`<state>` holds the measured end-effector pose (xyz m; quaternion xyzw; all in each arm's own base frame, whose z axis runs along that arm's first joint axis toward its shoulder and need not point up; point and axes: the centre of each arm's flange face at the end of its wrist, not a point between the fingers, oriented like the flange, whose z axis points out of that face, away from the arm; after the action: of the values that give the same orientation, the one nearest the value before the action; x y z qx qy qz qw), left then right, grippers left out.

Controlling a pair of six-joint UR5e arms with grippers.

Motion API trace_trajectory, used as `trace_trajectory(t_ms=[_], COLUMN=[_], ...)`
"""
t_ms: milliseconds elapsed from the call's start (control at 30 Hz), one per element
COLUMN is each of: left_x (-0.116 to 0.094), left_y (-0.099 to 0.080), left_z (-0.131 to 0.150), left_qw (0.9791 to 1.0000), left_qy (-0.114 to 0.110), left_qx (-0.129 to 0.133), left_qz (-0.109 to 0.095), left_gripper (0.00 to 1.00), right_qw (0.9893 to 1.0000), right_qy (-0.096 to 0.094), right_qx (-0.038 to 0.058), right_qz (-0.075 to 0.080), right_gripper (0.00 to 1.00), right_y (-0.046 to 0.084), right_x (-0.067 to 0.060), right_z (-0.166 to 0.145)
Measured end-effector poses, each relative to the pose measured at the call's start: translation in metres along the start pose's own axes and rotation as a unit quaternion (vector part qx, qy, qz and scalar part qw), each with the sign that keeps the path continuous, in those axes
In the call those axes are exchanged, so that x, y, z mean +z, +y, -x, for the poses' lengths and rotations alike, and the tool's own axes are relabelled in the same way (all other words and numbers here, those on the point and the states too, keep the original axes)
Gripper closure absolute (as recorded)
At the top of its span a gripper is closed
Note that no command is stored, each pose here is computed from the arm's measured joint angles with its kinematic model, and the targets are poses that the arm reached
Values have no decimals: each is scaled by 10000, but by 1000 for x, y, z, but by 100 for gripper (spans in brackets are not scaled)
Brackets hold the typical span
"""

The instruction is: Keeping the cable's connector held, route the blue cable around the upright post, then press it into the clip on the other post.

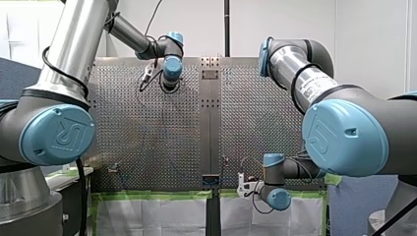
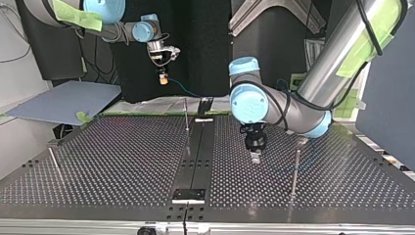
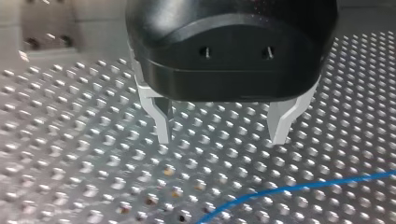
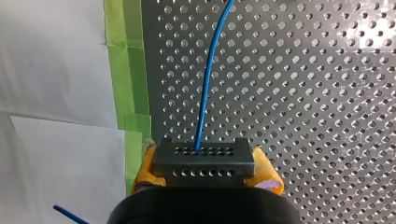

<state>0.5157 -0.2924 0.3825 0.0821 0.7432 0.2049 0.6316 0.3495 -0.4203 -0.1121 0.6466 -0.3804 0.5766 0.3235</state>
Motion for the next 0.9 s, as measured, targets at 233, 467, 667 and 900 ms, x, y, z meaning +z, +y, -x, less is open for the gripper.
trace_trajectory(t_ms=[233, 467, 667, 900], left_x=[15, 28, 32, 36], left_y=[-8, -7, -5, -16], left_z=[-18, -32, -33, -39], left_qw=[9996, 9979, 9965, 9971], left_qy=[121, 211, 175, 152], left_qx=[39, 42, 38, 250], left_qz=[270, 610, 811, 699], left_gripper=[1, 1, 1, 1], right_qw=[10000, 10000, 10000, 10000], right_qy=[2, 6, 13, 16], right_qx=[0, 5, 6, 10], right_qz=[1, -1, 0, 0], right_gripper=[100, 100, 100, 100], right_y=[0, 0, 0, 0], right_x=[0, 0, 0, 0], right_z=[0, 0, 1, 1])
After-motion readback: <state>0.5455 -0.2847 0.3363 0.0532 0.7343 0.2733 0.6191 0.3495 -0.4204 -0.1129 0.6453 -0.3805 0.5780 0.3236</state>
